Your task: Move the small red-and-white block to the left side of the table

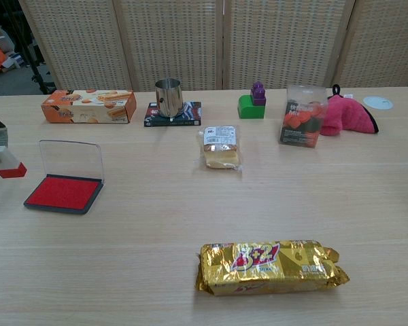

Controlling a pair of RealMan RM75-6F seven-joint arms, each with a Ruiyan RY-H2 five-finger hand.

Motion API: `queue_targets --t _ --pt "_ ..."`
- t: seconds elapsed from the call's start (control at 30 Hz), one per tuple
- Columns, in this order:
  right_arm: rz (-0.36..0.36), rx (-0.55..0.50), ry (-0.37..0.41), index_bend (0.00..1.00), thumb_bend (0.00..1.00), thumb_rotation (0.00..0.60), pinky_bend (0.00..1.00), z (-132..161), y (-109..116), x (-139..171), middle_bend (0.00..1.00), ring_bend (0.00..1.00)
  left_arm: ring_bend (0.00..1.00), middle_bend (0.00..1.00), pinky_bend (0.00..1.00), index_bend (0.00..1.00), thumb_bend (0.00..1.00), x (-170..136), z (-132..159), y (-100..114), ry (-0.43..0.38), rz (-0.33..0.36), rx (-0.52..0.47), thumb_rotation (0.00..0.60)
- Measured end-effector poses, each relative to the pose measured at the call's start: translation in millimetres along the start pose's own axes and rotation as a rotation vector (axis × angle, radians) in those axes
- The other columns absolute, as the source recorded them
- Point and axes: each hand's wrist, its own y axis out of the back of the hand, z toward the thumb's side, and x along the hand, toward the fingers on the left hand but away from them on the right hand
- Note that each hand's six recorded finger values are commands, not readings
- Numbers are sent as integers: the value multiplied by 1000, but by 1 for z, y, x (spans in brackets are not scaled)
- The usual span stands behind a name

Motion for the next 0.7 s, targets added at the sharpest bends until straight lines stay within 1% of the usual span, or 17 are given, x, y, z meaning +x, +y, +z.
queue_targets --t 0.17,0.3,0.5,0.7 --pt "5 19 -1 0 0 600 0 2 -4 0 0 0 1000 1000 1000 653 389 7 -28 0 48 -25 -9 600" --pt "9 30 -1 0 0 600 0 4 -7 0 0 0 1000 1000 1000 653 389 11 -46 -5 74 -58 4 600" --pt "13 41 -7 0 0 600 0 5 -11 0 0 0 1000 1000 1000 653 390 13 -56 -12 82 -78 -5 600" --pt "8 38 -13 0 0 600 0 5 -10 0 0 0 1000 1000 1000 652 391 18 -55 -18 76 -80 -11 600"
